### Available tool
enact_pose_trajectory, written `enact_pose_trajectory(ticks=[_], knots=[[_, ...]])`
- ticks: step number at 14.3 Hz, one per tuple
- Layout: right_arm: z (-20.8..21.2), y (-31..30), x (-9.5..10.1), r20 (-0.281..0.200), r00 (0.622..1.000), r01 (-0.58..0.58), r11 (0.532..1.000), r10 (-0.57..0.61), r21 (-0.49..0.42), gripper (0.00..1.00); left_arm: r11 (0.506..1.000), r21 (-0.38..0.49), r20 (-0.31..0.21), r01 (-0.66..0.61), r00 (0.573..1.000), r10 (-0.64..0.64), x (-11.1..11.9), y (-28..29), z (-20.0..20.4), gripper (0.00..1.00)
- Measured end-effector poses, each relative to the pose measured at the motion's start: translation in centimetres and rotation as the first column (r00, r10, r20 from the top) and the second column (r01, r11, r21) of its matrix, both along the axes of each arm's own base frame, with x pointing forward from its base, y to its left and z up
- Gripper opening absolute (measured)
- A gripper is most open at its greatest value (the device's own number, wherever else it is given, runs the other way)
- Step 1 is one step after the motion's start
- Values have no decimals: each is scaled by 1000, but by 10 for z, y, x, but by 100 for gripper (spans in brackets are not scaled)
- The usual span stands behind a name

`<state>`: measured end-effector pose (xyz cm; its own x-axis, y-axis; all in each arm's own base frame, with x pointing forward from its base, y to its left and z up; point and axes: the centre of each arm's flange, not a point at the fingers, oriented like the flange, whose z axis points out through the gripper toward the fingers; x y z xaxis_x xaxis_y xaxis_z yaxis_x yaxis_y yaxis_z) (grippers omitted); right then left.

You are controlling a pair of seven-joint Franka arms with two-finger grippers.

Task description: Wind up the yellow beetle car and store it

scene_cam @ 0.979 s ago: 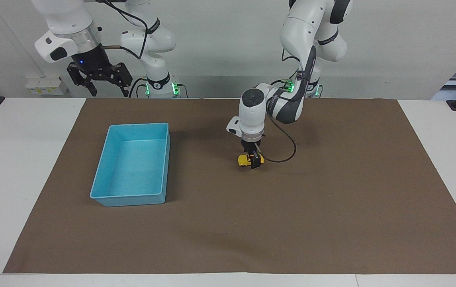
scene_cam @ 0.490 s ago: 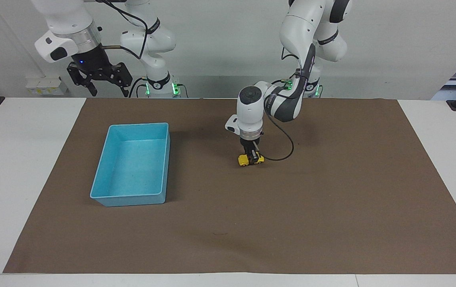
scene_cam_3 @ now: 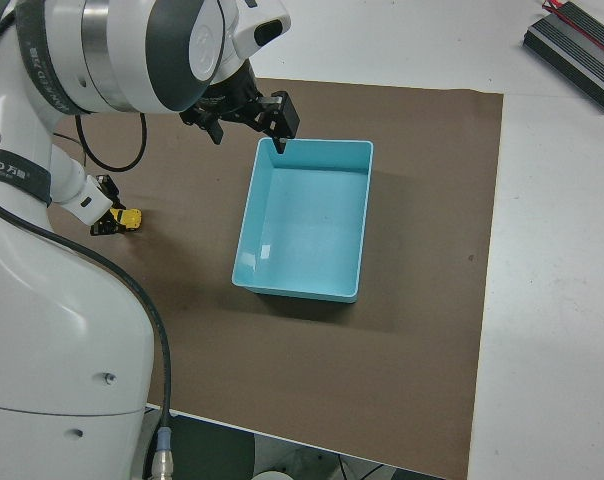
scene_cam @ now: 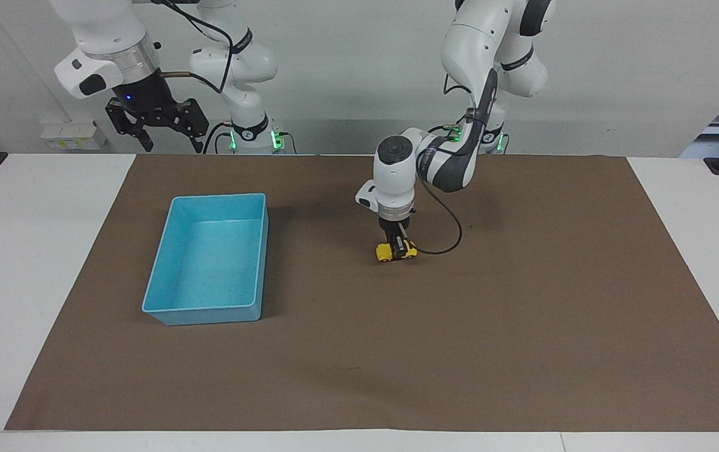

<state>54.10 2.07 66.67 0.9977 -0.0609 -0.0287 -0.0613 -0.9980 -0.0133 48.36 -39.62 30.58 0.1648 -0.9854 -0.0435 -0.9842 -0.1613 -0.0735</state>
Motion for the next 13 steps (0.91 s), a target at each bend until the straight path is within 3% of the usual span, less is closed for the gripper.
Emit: enact_pose_trajectory(ticks=[13], knots=[[0, 0, 0, 0, 1000, 0, 1000, 0, 0, 100, 998, 31, -48, 60, 997, -59, 23, 78, -1, 45]])
